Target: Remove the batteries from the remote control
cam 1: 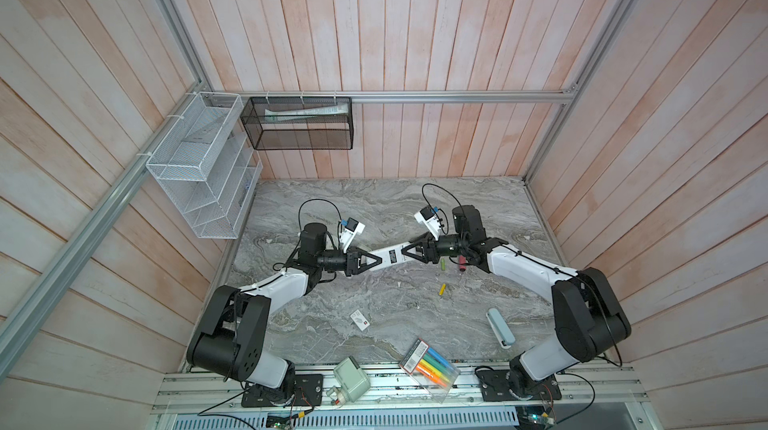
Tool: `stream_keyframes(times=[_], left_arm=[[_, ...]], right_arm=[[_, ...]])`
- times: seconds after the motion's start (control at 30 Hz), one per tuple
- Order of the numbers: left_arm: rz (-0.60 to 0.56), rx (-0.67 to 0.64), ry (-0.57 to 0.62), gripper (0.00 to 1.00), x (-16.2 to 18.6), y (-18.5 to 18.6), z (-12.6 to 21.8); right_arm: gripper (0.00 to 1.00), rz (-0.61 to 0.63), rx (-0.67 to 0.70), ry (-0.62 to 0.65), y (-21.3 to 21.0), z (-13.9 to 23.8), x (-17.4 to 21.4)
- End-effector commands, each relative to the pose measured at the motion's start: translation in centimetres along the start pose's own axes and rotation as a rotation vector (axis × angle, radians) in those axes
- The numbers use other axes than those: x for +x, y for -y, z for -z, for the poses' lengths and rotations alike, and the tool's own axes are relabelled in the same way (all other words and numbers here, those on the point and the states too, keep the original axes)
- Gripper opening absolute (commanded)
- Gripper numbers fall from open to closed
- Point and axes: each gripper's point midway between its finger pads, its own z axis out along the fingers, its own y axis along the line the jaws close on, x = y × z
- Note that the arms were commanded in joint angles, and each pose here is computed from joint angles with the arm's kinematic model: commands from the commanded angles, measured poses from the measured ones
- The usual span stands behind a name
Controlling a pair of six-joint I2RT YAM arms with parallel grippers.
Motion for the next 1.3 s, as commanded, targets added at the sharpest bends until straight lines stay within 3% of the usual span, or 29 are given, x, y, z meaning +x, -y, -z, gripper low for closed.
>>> stream_keyframes(times=[0.0, 0.43, 0.6, 0.8, 1.27], left_arm=[[-0.022, 0.024, 0.019, 0.0, -1.2, 0.5, 0.0], [0.045, -0.003, 0.079, 0.0, -2.6, -0.4, 0.4], [0.064, -0.015, 0.102, 0.0, -2.9, -0.9, 0.6], [0.076, -0.021, 0.117, 0.0, -3.1, -1.2, 0.8], [0.106, -0.062, 0.194, 0.0, -4.0, -1.7, 2.7]], right_arm=[[0.4, 0.032, -0.019, 0.037, -0.7, 0.3, -1.9], [0.37, -0.02, -0.016, 0.054, -0.2, 0.3, -1.9], [0.22, -0.048, -0.02, 0.057, 0.2, 0.0, -1.9], [0.12, -0.063, -0.033, 0.058, 0.4, -0.2, -1.7], [0.08, -0.132, -0.085, 0.112, 0.3, 1.1, -2.6]])
